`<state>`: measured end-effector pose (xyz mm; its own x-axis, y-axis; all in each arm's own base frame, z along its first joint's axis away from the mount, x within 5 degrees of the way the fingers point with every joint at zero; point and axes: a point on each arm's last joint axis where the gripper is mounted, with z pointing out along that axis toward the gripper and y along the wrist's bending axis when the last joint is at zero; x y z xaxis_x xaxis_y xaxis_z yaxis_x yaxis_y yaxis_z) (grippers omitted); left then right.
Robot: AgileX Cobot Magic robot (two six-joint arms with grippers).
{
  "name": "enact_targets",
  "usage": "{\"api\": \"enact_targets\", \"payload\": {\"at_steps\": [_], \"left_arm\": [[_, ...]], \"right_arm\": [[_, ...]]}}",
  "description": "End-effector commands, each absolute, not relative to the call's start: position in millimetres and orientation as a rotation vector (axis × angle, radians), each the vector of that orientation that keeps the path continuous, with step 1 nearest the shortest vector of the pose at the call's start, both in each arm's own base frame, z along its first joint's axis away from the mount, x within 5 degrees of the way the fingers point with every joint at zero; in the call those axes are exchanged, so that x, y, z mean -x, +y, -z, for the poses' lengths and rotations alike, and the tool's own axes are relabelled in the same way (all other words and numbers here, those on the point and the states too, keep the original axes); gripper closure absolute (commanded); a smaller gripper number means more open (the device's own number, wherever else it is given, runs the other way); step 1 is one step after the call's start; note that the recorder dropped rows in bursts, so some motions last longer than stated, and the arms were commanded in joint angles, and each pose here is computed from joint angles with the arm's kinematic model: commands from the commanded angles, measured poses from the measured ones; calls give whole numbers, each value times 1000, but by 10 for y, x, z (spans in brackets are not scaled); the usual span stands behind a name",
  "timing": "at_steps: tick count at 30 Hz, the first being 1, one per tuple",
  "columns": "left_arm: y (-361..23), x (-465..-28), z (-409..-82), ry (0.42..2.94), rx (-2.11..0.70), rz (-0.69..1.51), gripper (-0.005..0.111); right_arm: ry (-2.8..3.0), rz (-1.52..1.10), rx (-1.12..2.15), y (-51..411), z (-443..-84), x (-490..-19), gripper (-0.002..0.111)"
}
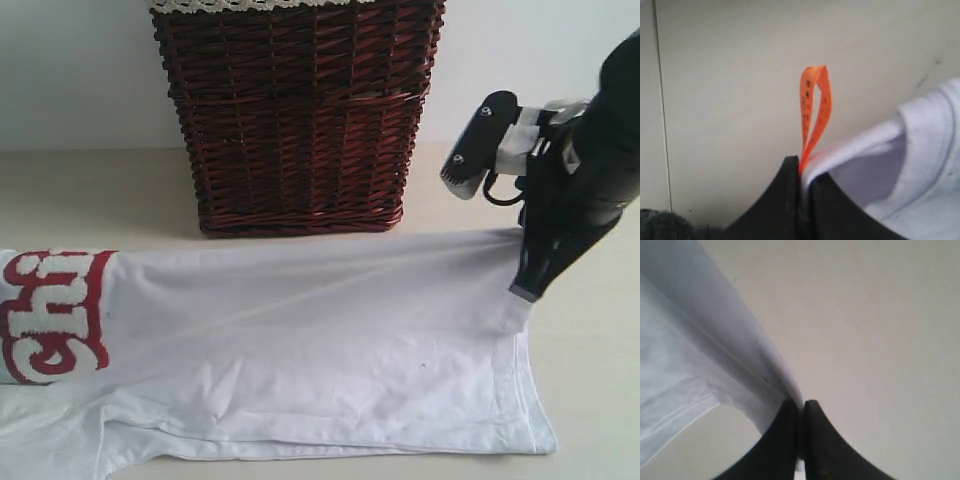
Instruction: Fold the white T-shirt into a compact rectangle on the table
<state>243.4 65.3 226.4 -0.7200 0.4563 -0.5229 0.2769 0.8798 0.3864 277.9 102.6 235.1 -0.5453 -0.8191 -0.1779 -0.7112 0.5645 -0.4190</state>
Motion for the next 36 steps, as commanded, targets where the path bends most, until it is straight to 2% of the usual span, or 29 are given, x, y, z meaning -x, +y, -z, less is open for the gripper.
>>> {"api": "enact_targets", "payload": {"at_steps": [1, 2, 3, 5, 6, 7, 8, 10, 11, 12, 15, 17, 18, 19, 22, 24, 28, 32, 36], "left_arm": [[759, -2712, -1991, 2346, -476, -444, 105], [775, -2747, -1970, 2326, -464, -460, 102], [806, -2811, -1930, 2287, -447, -494, 90], [837, -2872, -1929, 2225, -427, -540, 60], [854, -2899, -1963, 2177, -414, -571, 41], [868, -2917, -1997, 2138, -385, -591, 31], [891, -2934, -2039, 2093, -330, -611, 29], [906, -2949, -2076, 2052, -307, -634, 33], [907, -2940, -2092, 2052, -271, -619, 38], [902, -2917, -2129, 2055, -119, -535, 47], [852, -2854, -2198, 2103, 144, -319, 69], [800, -2838, -2255, 2197, 183, -215, 89], [747, -2838, -2277, 2264, 159, -168, 101], [705, -2819, -2273, 2347, 128, -121, 106], [555, -2762, -2281, 2538, 56, 39, 107], [437, -2713, -2255, 2600, 69, 200, 107], [190, -2566, -2117, 2677, -104, 426, 107], [49, -2472, -1967, 2713, -142, 444, 107], [-55, -2474, -1952, 2707, -194, 438, 107]], "right_arm": [[2293, 519, 1175, 1118, -2134, -3101, 105], [2274, 530, 1160, 1127, -2107, -3139, 101], [2235, 546, 1139, 1151, -2042, -3214, 90], [2186, 599, 1096, 1151, -1996, -3298, 71], [2160, 632, 1066, 1142, -2000, -3332, 61], [2142, 651, 1039, 1133, -2020, -3348, 57], [2127, 670, 1005, 1120, -2048, -3360, 54], [2138, 682, 921, 1087, -2114, -3353, 54], [2147, 667, 866, 1077, -2151, -3342, 55], [2154, 644, 821, 1072, -2188, -3329, 59], [2184, 586, 738, 1061, -2270, -3278, 83], [2206, 516, 673, 1066, -2335, -3235, 107], [2225, 470, 642, 1077, -2349, -3212, 108], [2248, 420, 645, 1099, -2349, -3187, 108], [2335, 257, 764, 1203, -2268, -3097, 108], [2388, 140, 848, 1282, -2189, -3043, 108], [2484, -48, 912, 1412, -1980, -3001, 108], [2550, -57, 920, 1438, -1758, -3039, 108], [2640, -52, 885, 1441, -1477, -3083, 108]]}}
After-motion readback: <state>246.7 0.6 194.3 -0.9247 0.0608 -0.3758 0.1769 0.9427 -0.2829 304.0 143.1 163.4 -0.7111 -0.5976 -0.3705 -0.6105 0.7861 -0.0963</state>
